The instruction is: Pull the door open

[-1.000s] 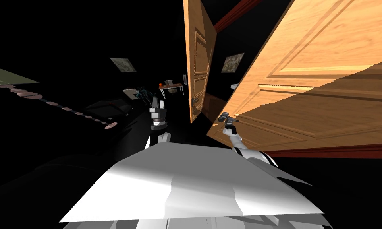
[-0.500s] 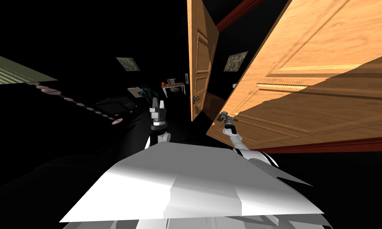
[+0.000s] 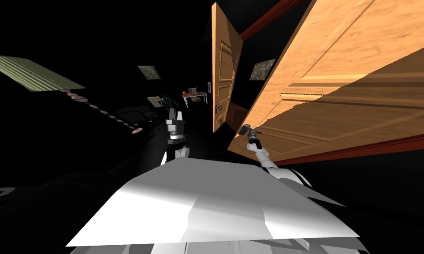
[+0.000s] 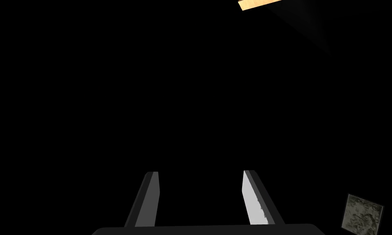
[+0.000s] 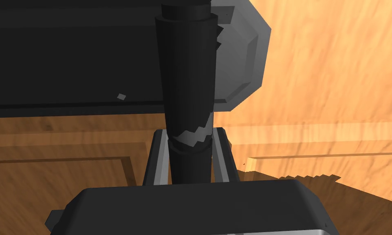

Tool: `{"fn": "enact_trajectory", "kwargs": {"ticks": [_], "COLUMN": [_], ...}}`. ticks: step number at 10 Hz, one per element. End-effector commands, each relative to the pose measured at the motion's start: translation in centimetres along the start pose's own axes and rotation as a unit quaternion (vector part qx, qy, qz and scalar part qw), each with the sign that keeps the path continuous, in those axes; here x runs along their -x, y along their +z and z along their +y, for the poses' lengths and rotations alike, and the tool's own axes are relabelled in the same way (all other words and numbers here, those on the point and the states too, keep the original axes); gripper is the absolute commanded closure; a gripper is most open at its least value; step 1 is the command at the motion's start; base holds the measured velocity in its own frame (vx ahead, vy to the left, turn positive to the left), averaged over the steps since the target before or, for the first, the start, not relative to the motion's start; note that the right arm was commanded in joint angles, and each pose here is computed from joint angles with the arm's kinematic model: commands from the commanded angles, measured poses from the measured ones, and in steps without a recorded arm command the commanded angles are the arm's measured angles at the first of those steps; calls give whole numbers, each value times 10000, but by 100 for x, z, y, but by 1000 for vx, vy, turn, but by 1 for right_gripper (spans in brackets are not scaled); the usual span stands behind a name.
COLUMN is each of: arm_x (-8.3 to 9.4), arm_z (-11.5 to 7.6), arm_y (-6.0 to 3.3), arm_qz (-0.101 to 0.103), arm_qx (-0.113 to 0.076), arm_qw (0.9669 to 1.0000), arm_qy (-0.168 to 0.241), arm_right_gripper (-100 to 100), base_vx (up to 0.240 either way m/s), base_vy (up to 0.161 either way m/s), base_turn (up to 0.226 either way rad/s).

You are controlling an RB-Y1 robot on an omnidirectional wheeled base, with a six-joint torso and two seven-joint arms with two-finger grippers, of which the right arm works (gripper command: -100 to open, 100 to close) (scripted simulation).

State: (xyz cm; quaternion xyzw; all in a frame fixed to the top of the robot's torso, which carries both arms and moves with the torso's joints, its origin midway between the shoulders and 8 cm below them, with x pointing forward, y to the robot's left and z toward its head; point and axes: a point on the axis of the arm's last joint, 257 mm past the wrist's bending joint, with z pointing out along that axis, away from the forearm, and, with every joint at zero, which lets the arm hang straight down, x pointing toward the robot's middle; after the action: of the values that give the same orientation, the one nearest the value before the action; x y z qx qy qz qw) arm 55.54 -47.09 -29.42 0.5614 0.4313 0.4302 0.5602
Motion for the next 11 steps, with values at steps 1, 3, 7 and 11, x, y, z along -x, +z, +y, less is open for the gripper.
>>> {"fn": "enact_trajectory", "kwargs": {"ticks": [1, 3, 7, 11], "arm_x": [-50, -114, -385, -780], "arm_z": [17, 20, 104, 88], "arm_y": [-18, -55, -202, -502], "arm_qz": [110, 266, 908, 1747], "arm_qx": [12, 33, 150, 135], "arm_qw": [9999, 9996, 9957, 9845], "arm_qy": [1, -25, -101, -98], "arm_right_gripper": [100, 100, 100, 100], "base_vx": [-176, -53, -10, -18], "base_vy": [-49, 7, 38, 2], "base_turn": [67, -63, -192, -219]}}
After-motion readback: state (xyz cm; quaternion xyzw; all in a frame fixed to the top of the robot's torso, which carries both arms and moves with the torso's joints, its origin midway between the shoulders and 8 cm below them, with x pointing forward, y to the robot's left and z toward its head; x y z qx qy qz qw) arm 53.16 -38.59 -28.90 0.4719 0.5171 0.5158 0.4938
